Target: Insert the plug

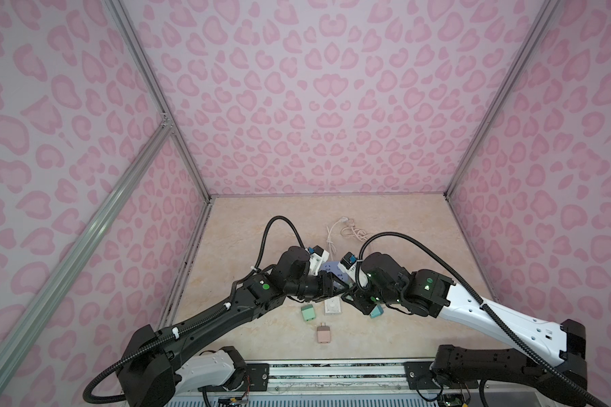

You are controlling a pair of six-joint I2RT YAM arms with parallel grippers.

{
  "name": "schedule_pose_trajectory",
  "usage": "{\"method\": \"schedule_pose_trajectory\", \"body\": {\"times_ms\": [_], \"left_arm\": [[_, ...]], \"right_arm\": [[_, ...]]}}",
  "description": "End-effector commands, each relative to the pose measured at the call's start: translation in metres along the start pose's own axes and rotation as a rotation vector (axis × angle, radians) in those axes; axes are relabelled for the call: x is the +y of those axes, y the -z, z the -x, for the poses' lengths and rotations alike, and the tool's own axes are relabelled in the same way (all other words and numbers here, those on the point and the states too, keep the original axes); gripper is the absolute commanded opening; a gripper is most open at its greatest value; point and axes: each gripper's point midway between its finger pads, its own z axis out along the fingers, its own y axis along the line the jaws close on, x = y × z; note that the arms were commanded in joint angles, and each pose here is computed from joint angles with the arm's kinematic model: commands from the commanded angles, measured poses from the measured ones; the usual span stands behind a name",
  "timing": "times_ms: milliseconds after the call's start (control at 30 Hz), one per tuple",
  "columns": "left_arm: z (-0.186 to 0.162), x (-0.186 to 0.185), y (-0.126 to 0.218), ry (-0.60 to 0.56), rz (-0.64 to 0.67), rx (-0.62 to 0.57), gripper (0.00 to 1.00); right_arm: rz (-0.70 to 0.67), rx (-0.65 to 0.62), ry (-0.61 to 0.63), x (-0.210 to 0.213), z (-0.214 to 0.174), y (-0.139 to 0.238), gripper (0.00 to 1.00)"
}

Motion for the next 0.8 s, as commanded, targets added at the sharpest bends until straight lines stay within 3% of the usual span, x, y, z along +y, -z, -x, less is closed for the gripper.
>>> {"method": "schedule_pose_trajectory", "body": {"times_ms": [0, 233, 433, 500, 567, 600, 667, 767], "left_arm": [[0.002, -0.005, -0.001, -0.016, -0.024, -0.004, 0.41], [0.003, -0.004, -0.002, -0.01, -0.025, -0.013, 0.29], [0.003, -0.002, 0.0, -0.019, -0.014, -0.025, 0.09], [0.005, -0.001, 0.001, -0.025, 0.0, -0.035, 0.03], [0.009, 0.002, 0.003, -0.024, 0.016, -0.062, 0.03], [0.012, 0.004, 0.004, -0.019, 0.027, -0.081, 0.03], [0.023, 0.01, 0.009, 0.01, 0.063, -0.141, 0.03], [0.048, 0.016, 0.015, 0.119, 0.045, -0.216, 0.03]], "right_arm": [[0.005, 0.012, 0.013, 0.001, -0.001, -0.001, 0.0], [0.007, 0.012, 0.016, 0.002, 0.0, -0.002, 0.0], [0.013, -0.008, 0.012, 0.003, 0.006, -0.003, 0.04], [0.007, -0.014, 0.011, 0.002, 0.008, -0.003, 0.29], [-0.008, -0.027, 0.01, -0.001, 0.008, -0.003, 0.65], [-0.011, -0.041, 0.009, -0.003, 0.01, -0.001, 0.77], [-0.011, -0.094, -0.005, -0.008, 0.016, 0.006, 0.86], [0.003, -0.226, -0.065, -0.02, 0.032, 0.019, 0.87]]}}
